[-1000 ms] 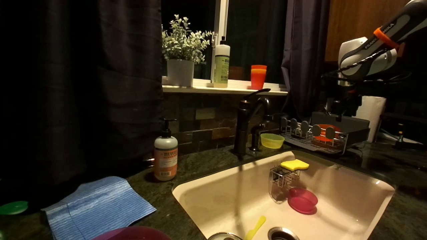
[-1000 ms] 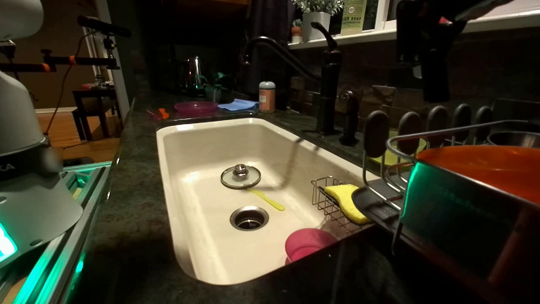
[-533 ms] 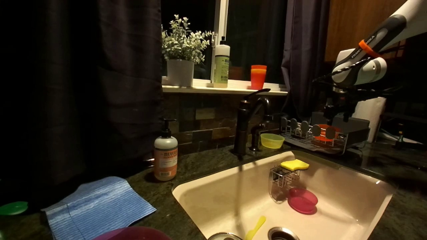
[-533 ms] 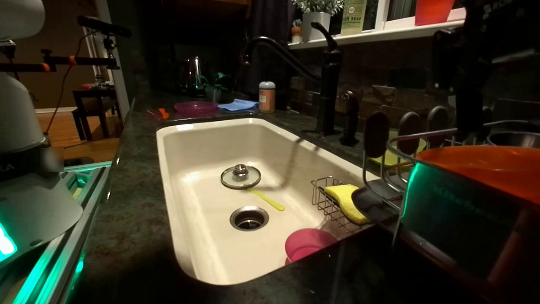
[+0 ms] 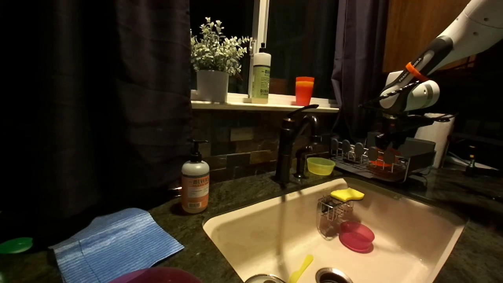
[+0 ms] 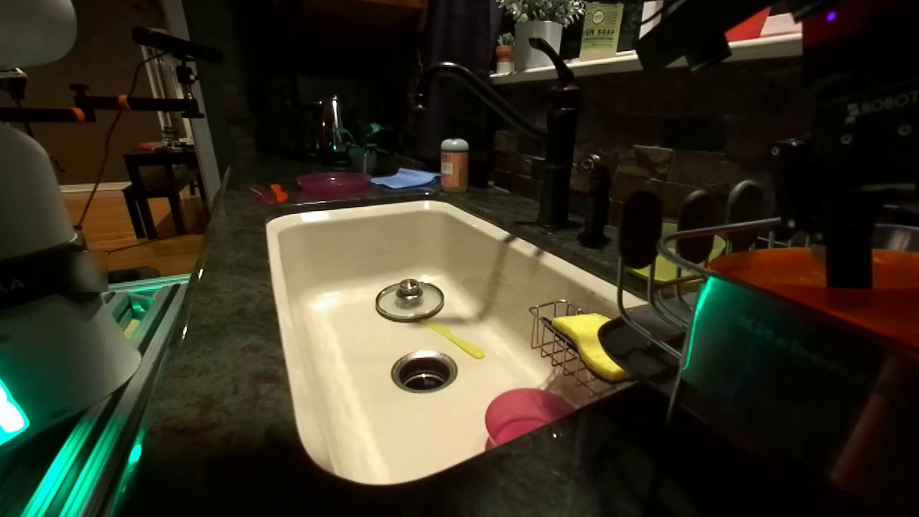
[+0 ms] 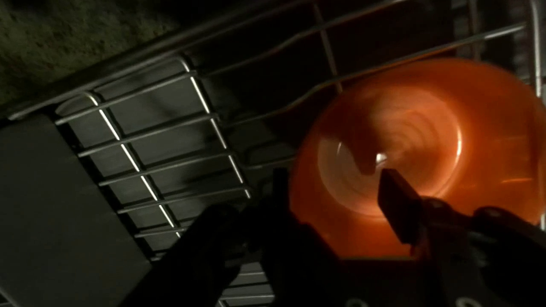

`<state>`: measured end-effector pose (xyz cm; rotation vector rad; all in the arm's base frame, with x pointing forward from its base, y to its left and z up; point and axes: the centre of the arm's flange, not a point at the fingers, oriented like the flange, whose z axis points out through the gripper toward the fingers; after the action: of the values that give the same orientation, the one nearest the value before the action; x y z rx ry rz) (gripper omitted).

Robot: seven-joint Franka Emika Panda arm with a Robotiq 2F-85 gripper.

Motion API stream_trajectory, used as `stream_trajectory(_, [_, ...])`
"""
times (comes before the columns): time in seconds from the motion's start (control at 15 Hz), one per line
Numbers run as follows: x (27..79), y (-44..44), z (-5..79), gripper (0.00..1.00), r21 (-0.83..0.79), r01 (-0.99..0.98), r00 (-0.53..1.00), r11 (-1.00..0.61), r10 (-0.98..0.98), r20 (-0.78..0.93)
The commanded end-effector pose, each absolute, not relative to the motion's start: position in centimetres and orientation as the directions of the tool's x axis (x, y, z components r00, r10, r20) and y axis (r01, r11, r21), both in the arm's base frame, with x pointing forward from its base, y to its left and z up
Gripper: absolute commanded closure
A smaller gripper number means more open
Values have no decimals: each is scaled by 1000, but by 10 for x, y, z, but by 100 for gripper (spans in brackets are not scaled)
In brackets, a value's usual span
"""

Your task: Put the orange bowl side down on the plate rack

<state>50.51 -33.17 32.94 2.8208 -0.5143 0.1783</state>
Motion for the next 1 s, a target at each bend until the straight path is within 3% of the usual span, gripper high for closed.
stream_trajectory(0.0, [513,-334,331,73,232,-381,919,-895,-340,200])
stream_trajectory(0.27, [507,-330,355,100,250,-380,919,-891,-332,213])
stream_trajectory(0.93, [503,-268,414,99,575,-228,963,-786,-95,252])
